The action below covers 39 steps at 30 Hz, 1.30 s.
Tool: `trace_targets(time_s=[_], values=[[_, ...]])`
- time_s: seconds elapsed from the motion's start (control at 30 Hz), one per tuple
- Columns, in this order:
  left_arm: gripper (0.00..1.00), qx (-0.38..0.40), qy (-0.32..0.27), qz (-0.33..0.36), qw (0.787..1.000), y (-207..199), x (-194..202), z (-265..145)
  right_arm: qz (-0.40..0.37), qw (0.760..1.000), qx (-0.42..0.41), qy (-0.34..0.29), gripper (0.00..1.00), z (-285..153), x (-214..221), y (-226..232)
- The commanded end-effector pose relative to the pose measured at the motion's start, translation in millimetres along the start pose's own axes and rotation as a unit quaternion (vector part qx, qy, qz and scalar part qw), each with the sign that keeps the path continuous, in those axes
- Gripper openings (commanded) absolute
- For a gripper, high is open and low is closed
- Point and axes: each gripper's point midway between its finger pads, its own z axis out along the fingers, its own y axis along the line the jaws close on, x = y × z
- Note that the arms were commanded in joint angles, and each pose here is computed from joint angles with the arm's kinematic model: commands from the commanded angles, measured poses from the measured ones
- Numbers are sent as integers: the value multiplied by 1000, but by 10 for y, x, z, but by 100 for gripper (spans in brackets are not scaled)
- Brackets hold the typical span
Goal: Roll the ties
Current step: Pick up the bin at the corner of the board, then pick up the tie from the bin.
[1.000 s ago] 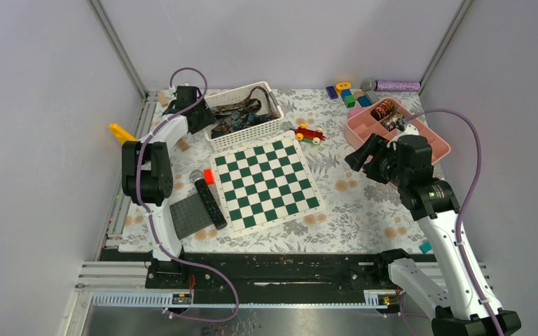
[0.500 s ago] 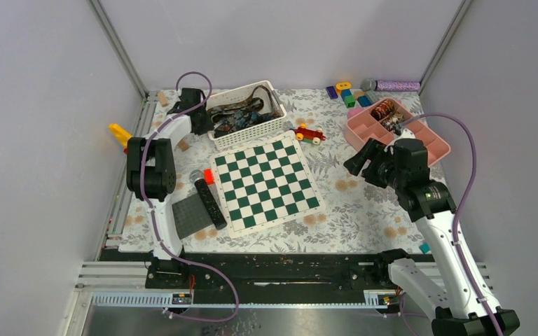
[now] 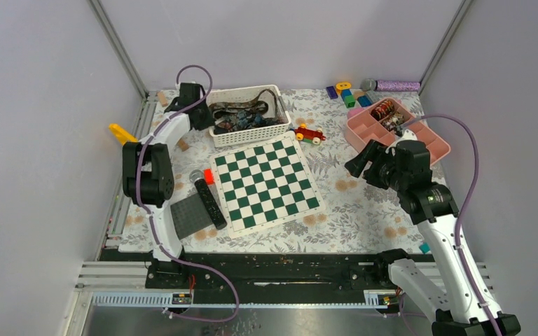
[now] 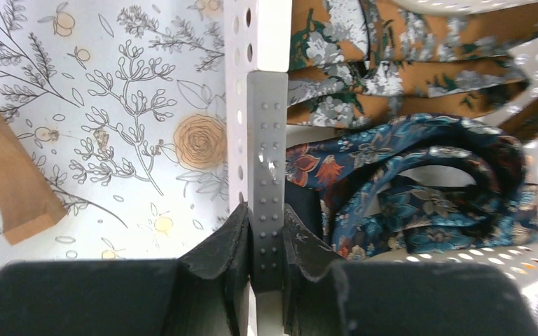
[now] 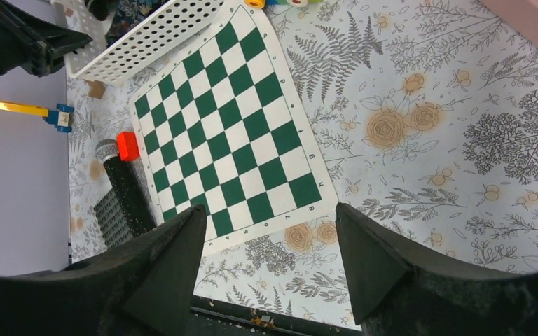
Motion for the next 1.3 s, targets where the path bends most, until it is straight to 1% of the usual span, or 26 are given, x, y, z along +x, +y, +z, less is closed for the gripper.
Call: trace_targets(time_s=[0.0, 0.2, 0.37, 0.5, 0.53, 0.67, 0.77, 0.83, 0.93, 1.0, 1.17, 1.27], values=[[0, 104, -96, 15, 990, -651, -534, -895, -32, 999, -27, -32, 76, -203, -197, 177], [0, 155, -108, 38, 981, -964, -202, -1433, -63, 996, -58, -39, 78, -315, -241, 300], [0, 194, -74, 69, 976, -1092, 453, -1637, -90, 990, -104, -14, 78, -340, -134, 428], [0, 213, -48, 96, 971, -1120, 1032, -1709, -111, 982, -151, 17, 77, -375, 2, 549], [0, 210, -36, 101, 972, -1075, 1226, -1686, -112, 981, -158, 23, 77, -385, 28, 566], [0, 213, -24, 95, 972, -1008, 1668, -1672, -105, 981, -156, 51, 74, -355, 144, 562], [0, 217, -23, 87, 972, -996, 1851, -1659, -117, 981, -136, 76, 72, -264, 305, 538], [0, 222, -18, 85, 971, -1001, 1952, -1649, -136, 976, -139, 96, 72, -201, 469, 601], [0, 227, -16, 82, 970, -1013, 2014, -1606, -164, 968, -142, 123, 72, -41, 684, 692], [0, 228, -16, 84, 970, -1017, 2036, -1581, -197, 961, -143, 134, 71, 74, 804, 759], [0, 228, -12, 93, 969, -1003, 2102, -1533, -279, 939, -142, 146, 71, 438, 999, 969], [0, 231, -6, 96, 968, -998, 2147, -1510, -305, 934, -140, 122, 71, 709, 1001, 1094]])
